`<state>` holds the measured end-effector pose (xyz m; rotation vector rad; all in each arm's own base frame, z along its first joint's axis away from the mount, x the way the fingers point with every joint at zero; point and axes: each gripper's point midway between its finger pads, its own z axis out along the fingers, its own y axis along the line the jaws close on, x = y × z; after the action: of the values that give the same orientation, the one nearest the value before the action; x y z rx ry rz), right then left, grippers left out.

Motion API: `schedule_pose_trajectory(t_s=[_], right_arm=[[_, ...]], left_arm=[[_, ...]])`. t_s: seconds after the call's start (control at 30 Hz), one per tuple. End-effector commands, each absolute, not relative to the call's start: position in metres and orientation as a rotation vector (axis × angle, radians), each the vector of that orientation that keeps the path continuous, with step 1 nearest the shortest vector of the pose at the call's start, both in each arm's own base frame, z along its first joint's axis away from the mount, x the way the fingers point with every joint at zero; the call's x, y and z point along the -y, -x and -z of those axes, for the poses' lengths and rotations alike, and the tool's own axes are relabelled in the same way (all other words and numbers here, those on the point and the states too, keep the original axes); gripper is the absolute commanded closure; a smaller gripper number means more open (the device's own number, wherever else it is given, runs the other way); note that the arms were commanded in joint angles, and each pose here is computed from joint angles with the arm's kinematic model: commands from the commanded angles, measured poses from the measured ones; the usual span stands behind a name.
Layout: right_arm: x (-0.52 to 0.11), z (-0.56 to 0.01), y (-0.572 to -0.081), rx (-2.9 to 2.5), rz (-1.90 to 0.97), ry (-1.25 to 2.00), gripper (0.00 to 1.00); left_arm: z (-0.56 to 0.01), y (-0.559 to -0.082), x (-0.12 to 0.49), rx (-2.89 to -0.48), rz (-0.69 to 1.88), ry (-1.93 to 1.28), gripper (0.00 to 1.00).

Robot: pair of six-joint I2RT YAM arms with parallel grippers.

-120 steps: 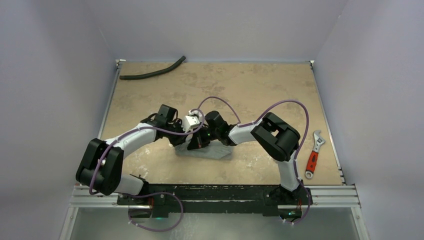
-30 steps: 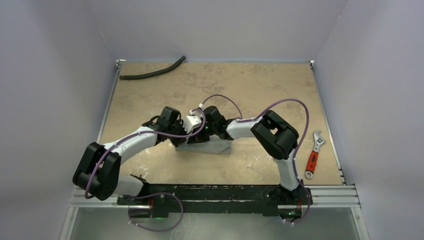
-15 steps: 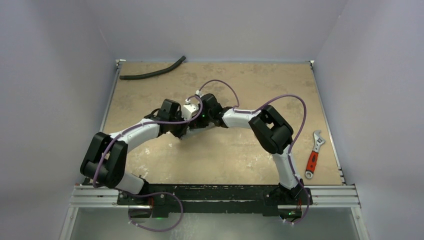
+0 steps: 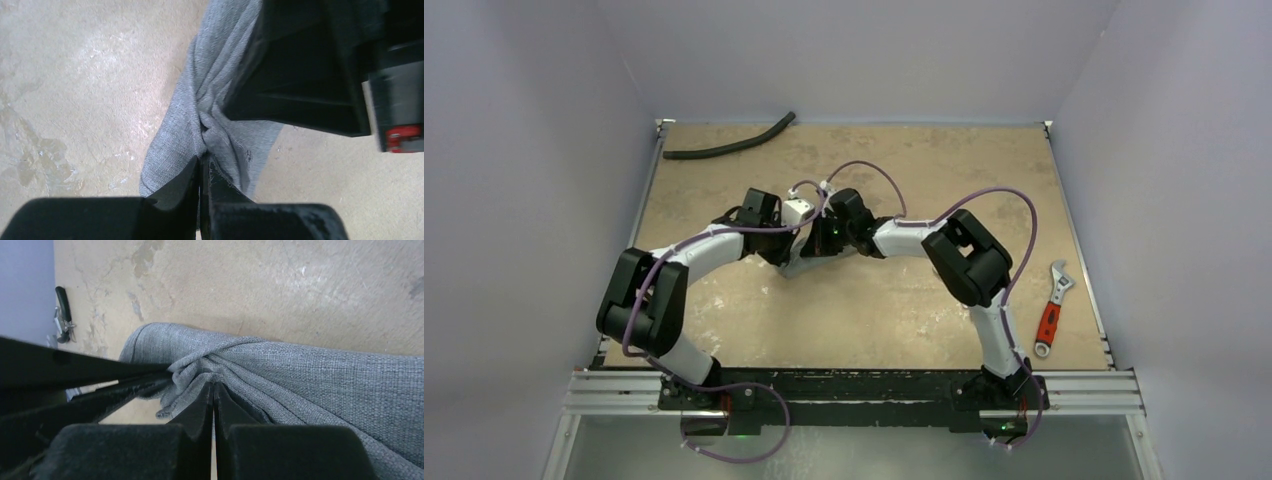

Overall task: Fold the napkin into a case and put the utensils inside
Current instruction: Stuff the top corner of the smaller-rectangle-folded napkin into the folded napkin.

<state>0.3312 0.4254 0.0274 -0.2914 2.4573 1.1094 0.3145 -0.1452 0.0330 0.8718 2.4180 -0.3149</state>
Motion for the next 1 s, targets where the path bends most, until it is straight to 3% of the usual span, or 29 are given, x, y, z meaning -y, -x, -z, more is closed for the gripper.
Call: schedule_pose_trajectory(t_s=[0.0, 0.53, 0.97], right_arm=[[-0.413, -0.025, -0.312, -2.514, -1.163, 0.287, 1.00], [-0.425, -0.082, -0.307, -2.321, -1.309, 0.286, 0.94], [-0.456, -0.050, -0.297, -2.364, -1.373, 0.299, 1.00]], left_arm=[[-0.034, -0.316, 0.147, -2.413, 0.356, -0.914, 1.00], [-0.033, -0.311, 0.147, -2.418, 0.370, -0.932, 1.00], [-0.034, -0.305, 0.150, -2.423, 0.401, -0.937, 1.00]])
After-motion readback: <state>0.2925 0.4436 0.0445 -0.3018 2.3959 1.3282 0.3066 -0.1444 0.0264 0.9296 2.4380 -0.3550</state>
